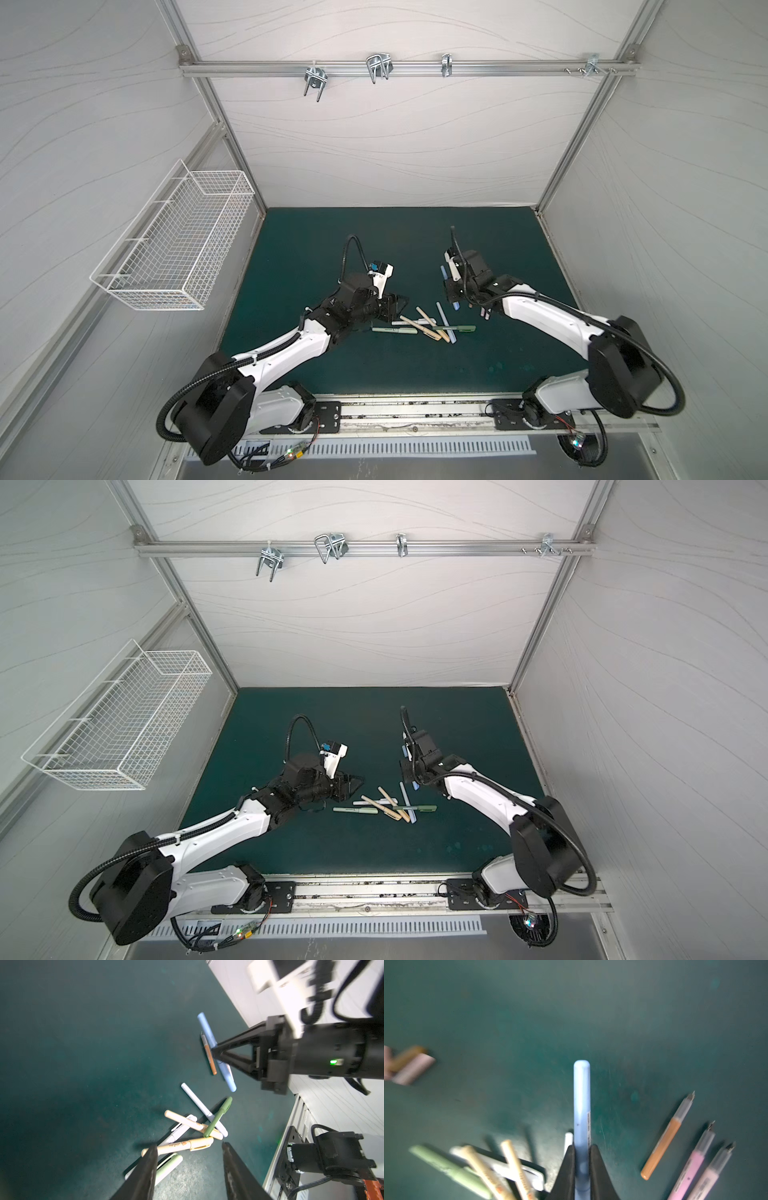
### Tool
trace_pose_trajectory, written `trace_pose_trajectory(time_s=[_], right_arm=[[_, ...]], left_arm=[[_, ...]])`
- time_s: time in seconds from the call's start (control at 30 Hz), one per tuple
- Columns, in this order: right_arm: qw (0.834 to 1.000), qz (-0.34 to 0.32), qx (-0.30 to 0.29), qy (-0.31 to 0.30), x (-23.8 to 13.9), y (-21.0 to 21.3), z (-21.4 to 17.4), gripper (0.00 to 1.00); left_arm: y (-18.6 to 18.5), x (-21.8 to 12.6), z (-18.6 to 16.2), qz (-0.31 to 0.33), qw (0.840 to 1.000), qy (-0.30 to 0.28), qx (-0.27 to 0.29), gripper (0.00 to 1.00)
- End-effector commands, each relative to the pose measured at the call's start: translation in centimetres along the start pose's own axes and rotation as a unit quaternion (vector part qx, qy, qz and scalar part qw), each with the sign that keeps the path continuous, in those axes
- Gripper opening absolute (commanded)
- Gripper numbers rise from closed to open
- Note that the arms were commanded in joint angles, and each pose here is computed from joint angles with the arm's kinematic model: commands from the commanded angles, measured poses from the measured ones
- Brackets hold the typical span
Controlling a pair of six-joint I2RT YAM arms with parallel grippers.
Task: Open the pen caps
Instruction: 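Lift the light blue pen with the right gripper toward the left gripper, then close the left gripper on the blue pen body while the right gripper holds it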
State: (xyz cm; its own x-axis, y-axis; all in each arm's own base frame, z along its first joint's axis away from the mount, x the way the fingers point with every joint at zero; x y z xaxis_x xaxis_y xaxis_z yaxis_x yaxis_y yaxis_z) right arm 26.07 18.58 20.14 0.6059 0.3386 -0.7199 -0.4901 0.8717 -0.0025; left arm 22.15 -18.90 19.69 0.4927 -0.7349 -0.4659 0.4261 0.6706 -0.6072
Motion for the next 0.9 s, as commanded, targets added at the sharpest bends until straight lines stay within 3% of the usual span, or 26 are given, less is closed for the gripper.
trace_pose_trajectory(time_s=[0.0,0.17,0.3,0.37,0.47,0.6,0.63,0.87], right_arm=[[0.995,0.026,-0.047,-0.080,-2.2,0.8,1.4,0.03],[0.971,0.042,-0.128,-0.198,-5.6,2.0,2.2,0.02],[0.938,0.066,-0.210,-0.268,-7.8,2.9,2.3,0.02],[0.911,0.094,-0.270,-0.298,-8.6,3.7,1.8,0.04],[0.863,0.084,-0.358,-0.346,-9.1,4.2,0.5,0.01],[0.772,0.115,-0.500,-0.375,-9.1,5.3,-2.2,0.00],[0.758,0.116,-0.520,-0.377,-8.9,5.4,-2.7,0.00],[0.697,0.103,-0.594,-0.389,-7.8,6.1,-4.7,0.00]], left_arm=[[-1.1,-0.8,1.3,-0.009,0.999,-0.037,0.011,0.51],[-1.2,-1.3,1.4,-0.011,0.999,-0.047,0.010,0.51],[-1.2,-1.7,1.4,-0.007,0.998,-0.061,0.008,0.51],[-1.1,-1.9,1.4,-0.005,0.997,-0.071,0.003,0.51],[-0.9,-2.2,1.3,-0.004,0.996,-0.087,-0.001,0.51],[-1.0,-2.7,1.3,-0.009,0.995,-0.102,-0.002,0.51],[-1.0,-2.8,1.2,-0.011,0.994,-0.106,-0.002,0.51],[-1.8,-4.0,1.1,-0.057,0.989,-0.135,0.014,0.52]])
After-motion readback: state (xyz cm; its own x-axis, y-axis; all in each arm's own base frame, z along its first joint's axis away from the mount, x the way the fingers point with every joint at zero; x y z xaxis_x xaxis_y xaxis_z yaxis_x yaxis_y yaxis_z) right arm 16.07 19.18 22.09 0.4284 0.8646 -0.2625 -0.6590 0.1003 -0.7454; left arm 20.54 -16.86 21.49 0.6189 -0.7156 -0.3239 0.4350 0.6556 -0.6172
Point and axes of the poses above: each gripper's point midway between its finger pads, its own x axis out along the fingers, its own y axis along the line the jaws close on, z = x × y, the point moved 9 cm from there along -x, back along the fingers, and after that the axes turned 7 degrees about -x, right-handed, at the moved point
